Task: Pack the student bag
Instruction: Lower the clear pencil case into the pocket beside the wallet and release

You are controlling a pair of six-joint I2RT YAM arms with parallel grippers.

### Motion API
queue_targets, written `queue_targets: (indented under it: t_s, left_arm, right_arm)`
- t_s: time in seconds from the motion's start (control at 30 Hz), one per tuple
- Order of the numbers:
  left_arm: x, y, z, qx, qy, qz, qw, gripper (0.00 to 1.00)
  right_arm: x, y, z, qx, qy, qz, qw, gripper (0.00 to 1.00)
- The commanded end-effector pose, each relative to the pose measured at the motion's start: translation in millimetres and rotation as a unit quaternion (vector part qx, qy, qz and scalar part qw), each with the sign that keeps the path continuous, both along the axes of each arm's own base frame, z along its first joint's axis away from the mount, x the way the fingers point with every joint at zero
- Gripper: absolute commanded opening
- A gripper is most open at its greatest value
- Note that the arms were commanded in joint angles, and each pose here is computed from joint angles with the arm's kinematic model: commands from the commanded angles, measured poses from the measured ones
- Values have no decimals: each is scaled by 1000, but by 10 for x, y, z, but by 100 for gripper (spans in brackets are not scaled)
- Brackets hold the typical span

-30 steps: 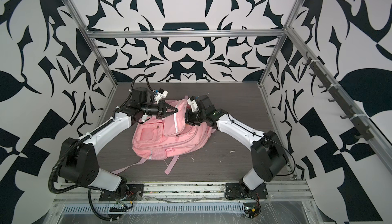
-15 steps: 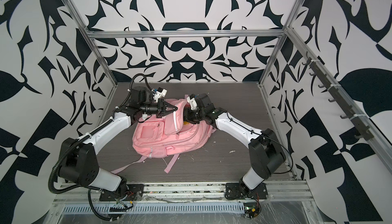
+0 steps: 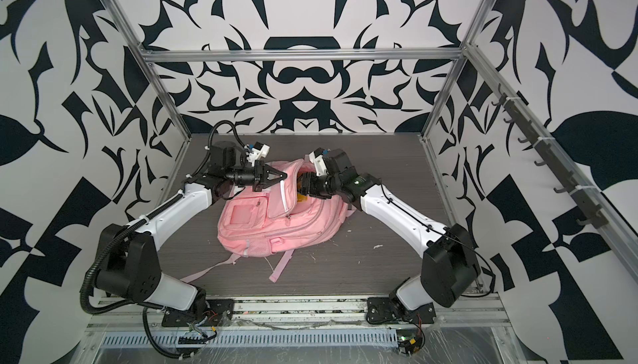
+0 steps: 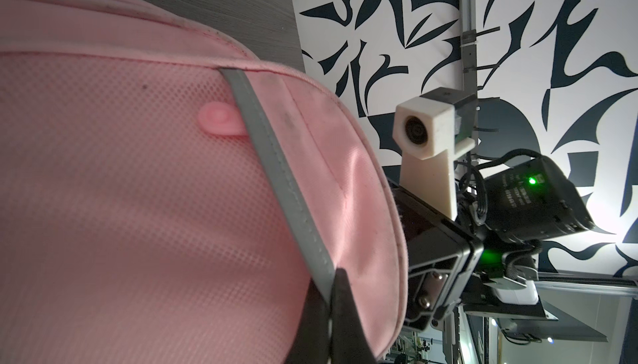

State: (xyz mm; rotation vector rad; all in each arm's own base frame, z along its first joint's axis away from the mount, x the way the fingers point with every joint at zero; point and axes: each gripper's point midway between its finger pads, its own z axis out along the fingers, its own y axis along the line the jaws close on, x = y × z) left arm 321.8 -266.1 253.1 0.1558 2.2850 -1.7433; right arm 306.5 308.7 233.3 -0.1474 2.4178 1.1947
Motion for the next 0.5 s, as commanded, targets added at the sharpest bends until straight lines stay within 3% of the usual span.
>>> queue_targets:
  t_s: [0.0,0.13,0.27,0.47]
  left_arm:
    - [64,13,111,-8,-46,-8,999,0]
    - [155,30,-45,21,-39,6,999,0]
    - [238,26,-149,33,-29,18,999,0]
    - [258,-66,-313,52,-9,20,998,0]
  right_arm:
    - [-48,-14,330,22,-53,8,998,58]
    - [6,-383,254,-17,-48,-31,998,58]
    - [154,-877,399,-14,-65,-91,994,59]
    - [66,-1048,310,-59,-62,-89,992,59]
